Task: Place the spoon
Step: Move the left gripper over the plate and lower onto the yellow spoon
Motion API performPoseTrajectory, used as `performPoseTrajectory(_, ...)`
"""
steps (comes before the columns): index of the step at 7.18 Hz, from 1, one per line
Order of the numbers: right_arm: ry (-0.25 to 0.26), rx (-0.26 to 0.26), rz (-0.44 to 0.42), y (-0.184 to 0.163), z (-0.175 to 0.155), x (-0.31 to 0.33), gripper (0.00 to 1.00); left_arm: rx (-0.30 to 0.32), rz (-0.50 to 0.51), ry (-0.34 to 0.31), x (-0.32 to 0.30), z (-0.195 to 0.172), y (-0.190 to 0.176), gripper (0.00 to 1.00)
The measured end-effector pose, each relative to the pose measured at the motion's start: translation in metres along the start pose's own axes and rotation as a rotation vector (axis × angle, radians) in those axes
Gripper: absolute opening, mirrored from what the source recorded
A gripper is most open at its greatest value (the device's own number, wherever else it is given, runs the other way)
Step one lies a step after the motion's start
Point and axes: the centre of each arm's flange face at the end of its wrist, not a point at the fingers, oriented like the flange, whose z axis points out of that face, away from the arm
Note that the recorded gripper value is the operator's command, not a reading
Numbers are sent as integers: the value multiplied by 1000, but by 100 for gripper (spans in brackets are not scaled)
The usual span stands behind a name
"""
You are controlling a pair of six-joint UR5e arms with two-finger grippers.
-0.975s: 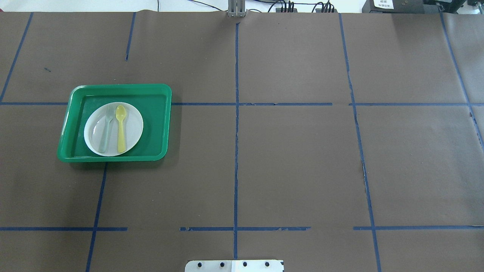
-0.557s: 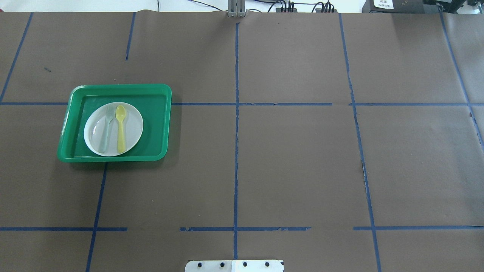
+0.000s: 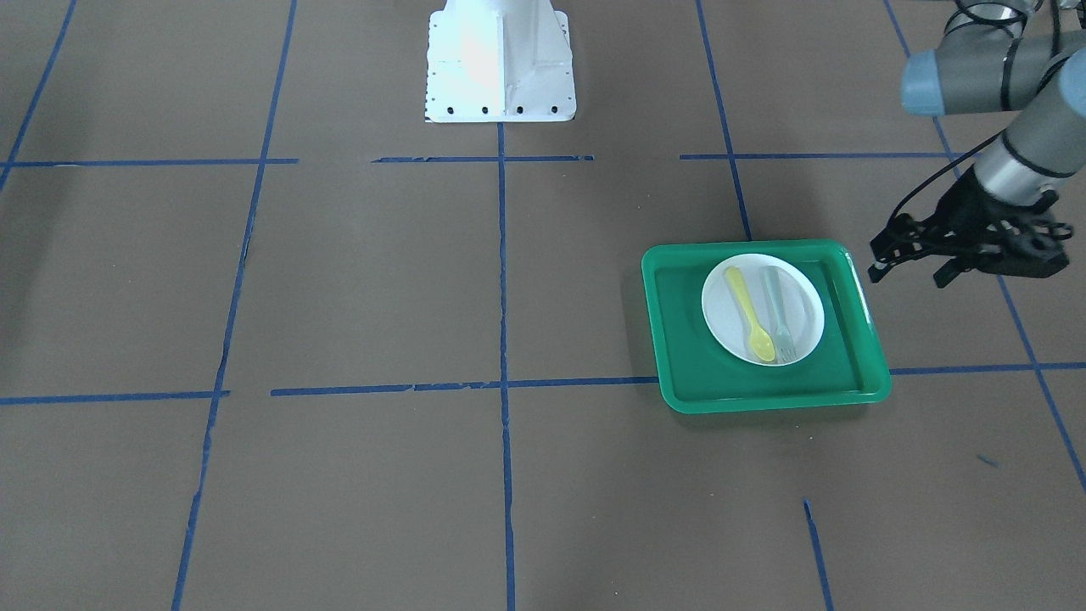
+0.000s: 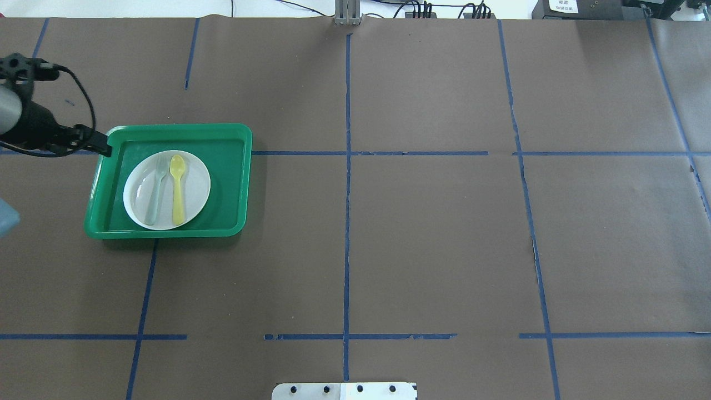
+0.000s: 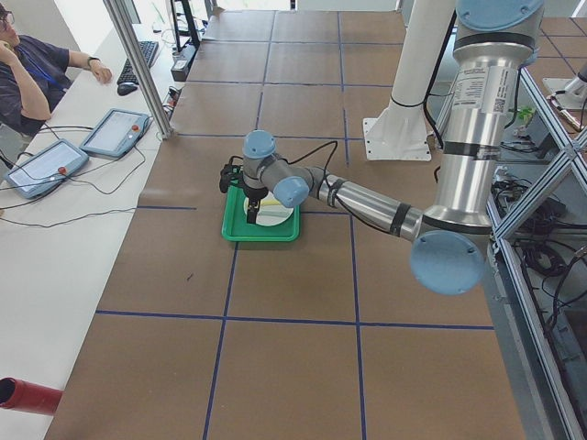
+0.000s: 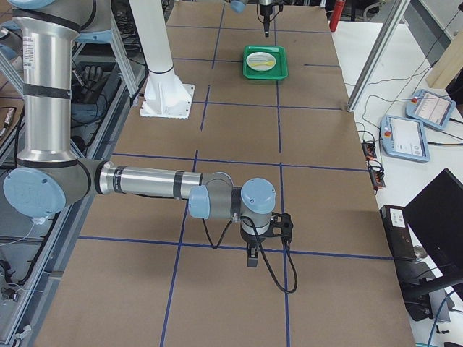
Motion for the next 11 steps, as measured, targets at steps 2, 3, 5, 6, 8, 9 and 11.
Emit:
performPoseTrajectory(2,0,0,0,0,0,0,100,-33,-26,-10,50,44,7,97)
performPoseTrajectory(3,0,0,0,0,0,0,100,-41,-37,-17,60,55,13,86)
performPoseTrajectory(5,0,0,0,0,0,0,100,-53,-48,-21,77,69,24,75)
performPoseTrajectory(6,0,0,0,0,0,0,100,-52,-46,-25,82,73,26,68)
performPoseTrajectory(8,0,0,0,0,0,0,100,-52,-43,-26,90,78,26,55)
performPoseTrajectory(9,0,0,0,1,0,0,100,-58,-43,-30,91,83,26,54)
performPoseTrajectory(11,0,-1,1,1,0,0,100,-71,-42,-38,93,93,28,54)
